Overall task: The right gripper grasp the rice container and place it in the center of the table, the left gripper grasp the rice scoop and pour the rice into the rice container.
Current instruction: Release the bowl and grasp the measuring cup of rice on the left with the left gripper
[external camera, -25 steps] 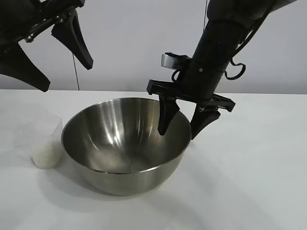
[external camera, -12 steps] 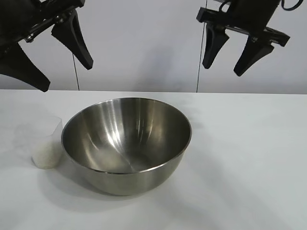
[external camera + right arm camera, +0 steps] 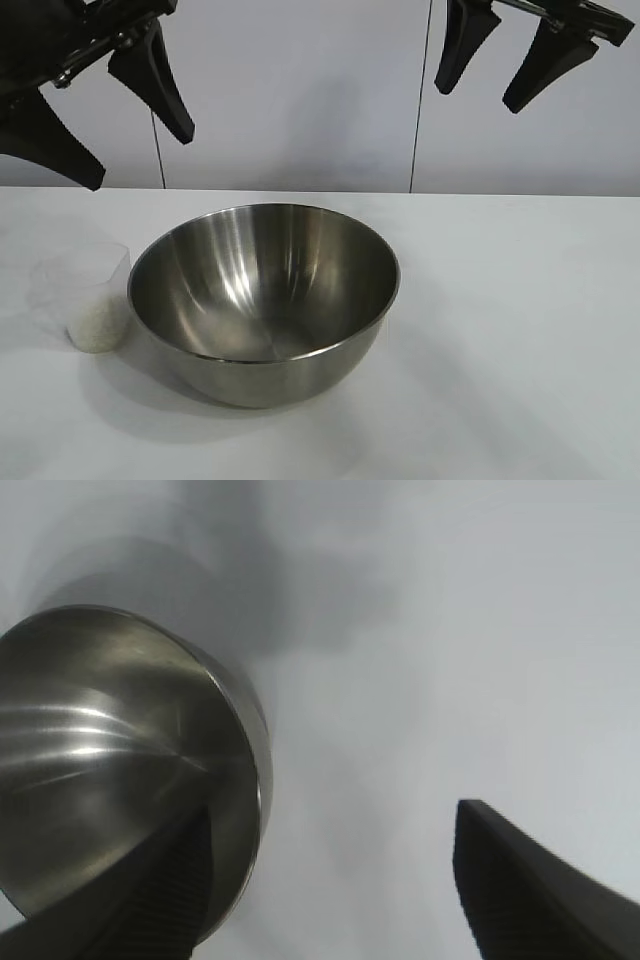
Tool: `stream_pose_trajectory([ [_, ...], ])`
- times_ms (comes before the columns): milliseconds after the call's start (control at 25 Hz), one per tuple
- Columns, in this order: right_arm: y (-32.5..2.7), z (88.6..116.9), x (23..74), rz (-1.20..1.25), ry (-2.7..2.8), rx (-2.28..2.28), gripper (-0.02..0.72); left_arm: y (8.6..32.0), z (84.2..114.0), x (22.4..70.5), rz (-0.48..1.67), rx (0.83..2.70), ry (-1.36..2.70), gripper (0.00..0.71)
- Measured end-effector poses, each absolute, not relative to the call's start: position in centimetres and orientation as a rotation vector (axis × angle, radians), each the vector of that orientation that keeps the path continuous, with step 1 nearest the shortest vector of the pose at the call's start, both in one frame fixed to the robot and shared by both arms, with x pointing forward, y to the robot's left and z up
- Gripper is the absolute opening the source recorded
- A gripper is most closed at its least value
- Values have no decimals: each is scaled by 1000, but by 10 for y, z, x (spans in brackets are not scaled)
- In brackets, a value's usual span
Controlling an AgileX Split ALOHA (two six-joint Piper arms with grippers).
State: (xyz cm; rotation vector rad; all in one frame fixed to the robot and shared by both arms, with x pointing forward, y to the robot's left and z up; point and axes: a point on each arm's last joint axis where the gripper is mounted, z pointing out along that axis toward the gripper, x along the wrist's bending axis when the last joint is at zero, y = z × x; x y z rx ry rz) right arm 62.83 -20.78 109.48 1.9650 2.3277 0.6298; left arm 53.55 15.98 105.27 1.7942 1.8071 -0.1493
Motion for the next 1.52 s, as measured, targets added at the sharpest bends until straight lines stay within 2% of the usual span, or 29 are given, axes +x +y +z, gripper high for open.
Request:
stream_pose_trajectory([
  [600,-208,1093,628,623,2330,1970,475,161,1059,550,10,1685,1744,550],
  [800,-206,1057,630,510,2389,2043,475,161,1059,550,14,1686,1742,550],
  [920,-206,1046,632,473,2405,2065,475,164,1058,550,53,1726,1732,550],
  [1160,-206,1046,632,478,2403,2064,475,172,1055,552,207,1861,1685,534],
  [1400,-206,1046,632,476,2403,2062,475,174,1059,556,323,1878,1577,517],
  [1520,-207,1046,632,467,2411,2043,474,180,1062,544,451,1905,1422,515],
])
